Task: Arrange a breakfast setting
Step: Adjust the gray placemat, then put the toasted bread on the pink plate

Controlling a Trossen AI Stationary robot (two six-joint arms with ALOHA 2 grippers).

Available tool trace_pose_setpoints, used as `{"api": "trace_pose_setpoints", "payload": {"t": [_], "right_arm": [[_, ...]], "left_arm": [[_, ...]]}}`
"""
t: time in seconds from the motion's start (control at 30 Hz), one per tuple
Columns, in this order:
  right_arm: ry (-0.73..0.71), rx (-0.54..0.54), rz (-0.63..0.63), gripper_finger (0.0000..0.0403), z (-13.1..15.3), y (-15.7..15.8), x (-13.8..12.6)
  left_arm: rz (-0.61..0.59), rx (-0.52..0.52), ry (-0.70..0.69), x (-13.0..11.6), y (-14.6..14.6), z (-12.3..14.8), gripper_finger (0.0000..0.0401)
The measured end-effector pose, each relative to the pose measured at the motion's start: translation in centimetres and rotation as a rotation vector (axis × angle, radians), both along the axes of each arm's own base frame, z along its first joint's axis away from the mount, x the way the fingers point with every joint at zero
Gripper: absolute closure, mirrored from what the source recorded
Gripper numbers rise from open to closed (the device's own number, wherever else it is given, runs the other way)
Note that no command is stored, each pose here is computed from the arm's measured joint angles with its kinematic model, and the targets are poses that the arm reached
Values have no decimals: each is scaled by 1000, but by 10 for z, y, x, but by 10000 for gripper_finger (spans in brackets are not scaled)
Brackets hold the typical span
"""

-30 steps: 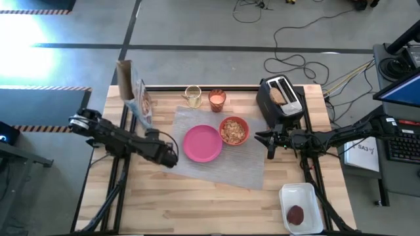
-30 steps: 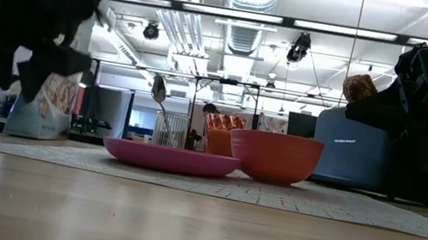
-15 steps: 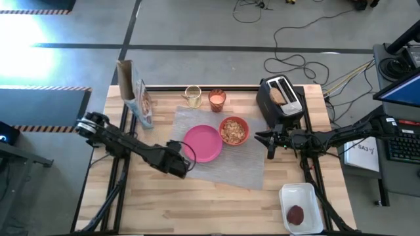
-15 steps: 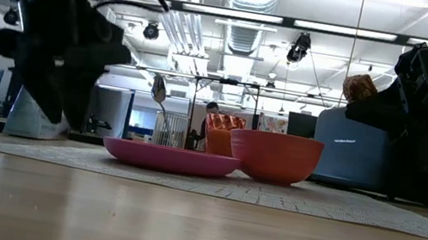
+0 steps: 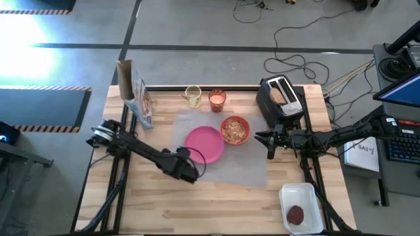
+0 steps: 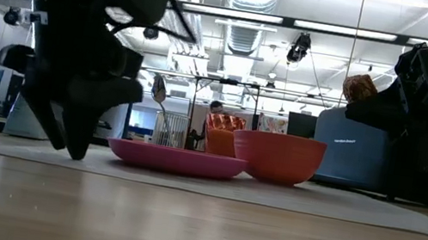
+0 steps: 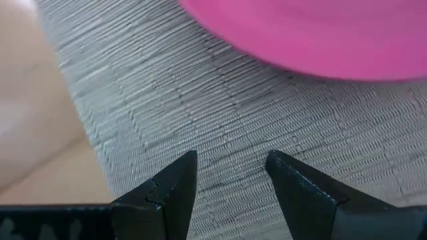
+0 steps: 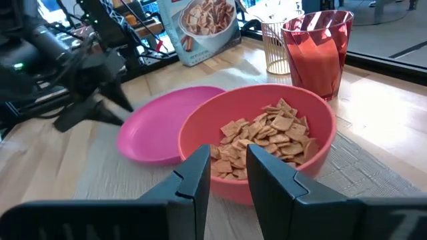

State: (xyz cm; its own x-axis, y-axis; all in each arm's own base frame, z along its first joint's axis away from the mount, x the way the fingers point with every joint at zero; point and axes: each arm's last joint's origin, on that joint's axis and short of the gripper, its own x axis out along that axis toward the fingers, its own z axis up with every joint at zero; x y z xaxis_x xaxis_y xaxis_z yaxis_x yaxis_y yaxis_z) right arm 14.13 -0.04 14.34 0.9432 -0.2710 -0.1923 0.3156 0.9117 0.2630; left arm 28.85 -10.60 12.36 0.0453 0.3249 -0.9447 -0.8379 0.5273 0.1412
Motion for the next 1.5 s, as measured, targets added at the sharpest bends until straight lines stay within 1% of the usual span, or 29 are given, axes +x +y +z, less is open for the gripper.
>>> {"api": "trace_pose_setpoints", "payload": {"t": [0.13,0.27,0.37,0.47,0.57,0.67,0.83,1.0,1.1,1.2,1.27,1.37,1.5], "right_arm": [[0,0,0,316,0,0,0],[0,0,0,316,0,0,0],[0,0,0,316,0,0,0],[0,0,0,316,0,0,0],[0,0,0,316,0,0,0],[0,0,0,316,0,0,0],[0,0,0,316,0,0,0],[0,0,0,316,0,0,0],[0,0,0,316,0,0,0],[0,0,0,316,0,0,0],[0,0,0,316,0,0,0],[0,0,0,316,0,0,0],[0,0,0,316,0,0,0]], "left_arm": [[-61,-52,0,11,-25,8,225],[-117,-97,52,14,-52,18,225],[-151,-108,92,14,-67,23,225],[-180,-102,119,13,-77,19,225],[-181,-65,161,9,-79,14,225],[-157,-23,228,4,-77,9,225],[-147,36,296,0,-70,5,225],[-132,77,336,-2,-63,5,225],[-134,84,331,-1,-64,6,225],[-152,127,294,4,-70,19,225],[-156,172,274,5,-72,38,225],[-172,203,197,12,-76,66,225],[-231,214,111,22,-82,85,225]]}}
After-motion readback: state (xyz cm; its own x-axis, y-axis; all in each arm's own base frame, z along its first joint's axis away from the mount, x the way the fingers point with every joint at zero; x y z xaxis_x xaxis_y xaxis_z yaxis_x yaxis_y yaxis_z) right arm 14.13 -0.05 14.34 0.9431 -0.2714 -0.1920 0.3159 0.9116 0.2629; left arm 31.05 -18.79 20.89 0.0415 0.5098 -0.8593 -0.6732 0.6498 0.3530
